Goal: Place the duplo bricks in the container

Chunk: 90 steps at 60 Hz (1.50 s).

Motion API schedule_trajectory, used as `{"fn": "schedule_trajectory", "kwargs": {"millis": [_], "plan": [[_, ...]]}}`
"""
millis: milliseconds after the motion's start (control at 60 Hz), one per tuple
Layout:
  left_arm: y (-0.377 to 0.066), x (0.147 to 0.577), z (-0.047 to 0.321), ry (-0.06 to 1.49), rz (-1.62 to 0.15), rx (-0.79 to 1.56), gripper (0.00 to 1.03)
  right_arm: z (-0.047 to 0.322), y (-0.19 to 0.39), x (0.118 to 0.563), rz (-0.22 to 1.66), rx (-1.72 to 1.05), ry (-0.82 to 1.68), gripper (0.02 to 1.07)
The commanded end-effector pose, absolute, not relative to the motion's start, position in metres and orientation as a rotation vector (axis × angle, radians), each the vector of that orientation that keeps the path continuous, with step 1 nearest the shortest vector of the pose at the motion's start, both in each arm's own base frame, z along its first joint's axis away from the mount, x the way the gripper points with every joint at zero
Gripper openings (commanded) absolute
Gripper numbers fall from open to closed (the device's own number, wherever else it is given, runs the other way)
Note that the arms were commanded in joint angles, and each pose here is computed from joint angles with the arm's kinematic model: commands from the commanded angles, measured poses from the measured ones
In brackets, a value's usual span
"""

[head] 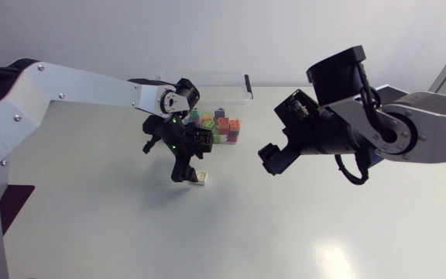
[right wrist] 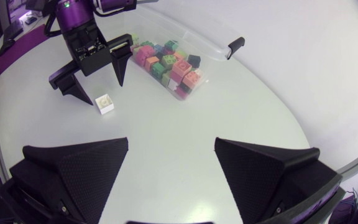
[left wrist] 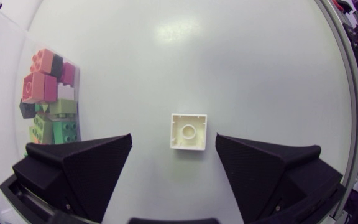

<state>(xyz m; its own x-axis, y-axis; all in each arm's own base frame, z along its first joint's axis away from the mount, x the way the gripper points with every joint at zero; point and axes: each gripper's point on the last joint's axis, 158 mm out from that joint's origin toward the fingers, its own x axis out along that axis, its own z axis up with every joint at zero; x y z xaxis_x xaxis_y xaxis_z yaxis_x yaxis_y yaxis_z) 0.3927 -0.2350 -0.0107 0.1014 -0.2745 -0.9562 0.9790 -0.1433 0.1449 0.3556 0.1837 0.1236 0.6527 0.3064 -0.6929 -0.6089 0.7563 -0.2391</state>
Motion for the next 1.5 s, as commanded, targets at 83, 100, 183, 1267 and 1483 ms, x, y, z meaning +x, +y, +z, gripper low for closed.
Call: {"fn": "schedule_trajectory", "kwargs": {"millis": [83,100,183,1267,1483], "plan": [[-0.241,0.391,-0.02,0.85,-1.376,1.221,0.91,0.105,0.173,0.338,0.539,-0.529,0.714,1.03],[-0.241,0.39,-0.02,0.853,-1.375,1.223,0.91,0.104,0.173,0.337,0.538,-0.532,0.717,1.03],[-0.242,0.388,-0.025,0.869,-1.373,1.239,0.87,0.1,0.169,0.332,0.532,-0.541,0.728,1.03],[-0.236,0.377,-0.047,0.98,-1.281,1.247,0.21,0.187,0.069,0.316,0.162,-0.447,0.396,1.03],[-0.236,0.381,-0.033,0.95,-1.232,1.215,0.21,0.2,0.038,0.313,0.06,-0.41,0.319,1.03]]}}
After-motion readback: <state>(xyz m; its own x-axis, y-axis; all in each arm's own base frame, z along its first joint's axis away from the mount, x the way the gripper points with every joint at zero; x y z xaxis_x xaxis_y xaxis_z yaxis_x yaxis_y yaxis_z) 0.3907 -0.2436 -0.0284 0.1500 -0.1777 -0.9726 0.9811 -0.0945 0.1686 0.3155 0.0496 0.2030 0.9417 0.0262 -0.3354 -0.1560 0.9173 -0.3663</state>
